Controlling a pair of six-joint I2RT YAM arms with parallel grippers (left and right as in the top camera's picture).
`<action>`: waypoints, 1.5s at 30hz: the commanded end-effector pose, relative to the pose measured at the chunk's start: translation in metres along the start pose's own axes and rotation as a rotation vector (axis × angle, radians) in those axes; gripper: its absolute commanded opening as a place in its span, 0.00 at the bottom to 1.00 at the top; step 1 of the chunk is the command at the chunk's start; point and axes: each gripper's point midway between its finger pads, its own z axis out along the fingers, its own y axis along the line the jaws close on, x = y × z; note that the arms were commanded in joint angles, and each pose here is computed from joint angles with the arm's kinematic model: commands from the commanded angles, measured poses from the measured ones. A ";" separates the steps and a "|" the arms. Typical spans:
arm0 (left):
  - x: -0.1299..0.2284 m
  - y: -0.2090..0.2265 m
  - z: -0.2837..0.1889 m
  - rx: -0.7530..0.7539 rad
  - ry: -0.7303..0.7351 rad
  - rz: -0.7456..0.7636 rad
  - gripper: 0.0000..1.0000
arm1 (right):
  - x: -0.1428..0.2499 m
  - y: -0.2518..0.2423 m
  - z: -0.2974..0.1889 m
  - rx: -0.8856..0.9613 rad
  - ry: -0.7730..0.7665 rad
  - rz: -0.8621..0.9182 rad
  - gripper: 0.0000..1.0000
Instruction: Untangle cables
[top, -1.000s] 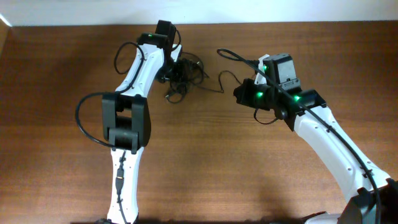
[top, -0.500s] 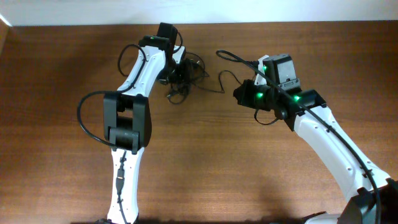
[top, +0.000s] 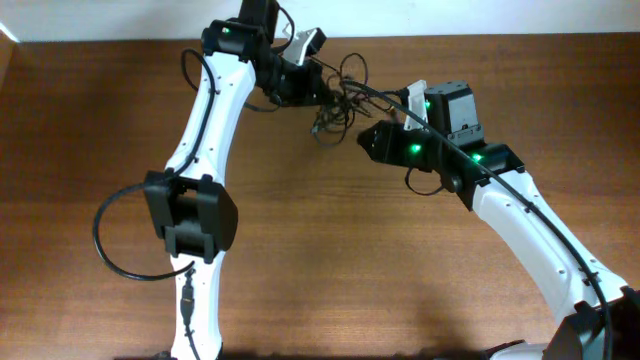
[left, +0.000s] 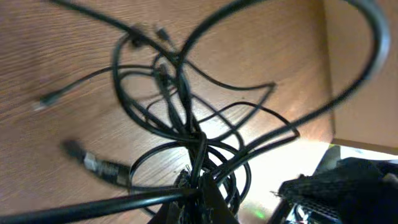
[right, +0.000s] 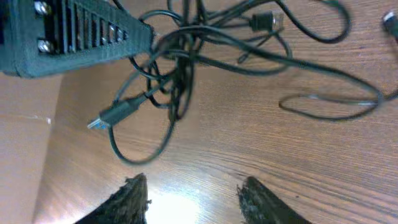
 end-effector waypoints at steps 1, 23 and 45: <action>0.005 -0.036 0.011 0.075 0.023 0.059 0.00 | -0.002 0.011 0.001 -0.010 -0.019 -0.003 0.57; 0.025 -0.061 0.018 0.170 0.081 0.252 0.00 | -0.042 -0.037 0.002 0.053 -0.139 0.171 0.59; -0.038 0.016 -0.111 0.376 -0.269 0.072 0.00 | 0.012 -0.113 -0.003 0.306 0.062 0.294 0.52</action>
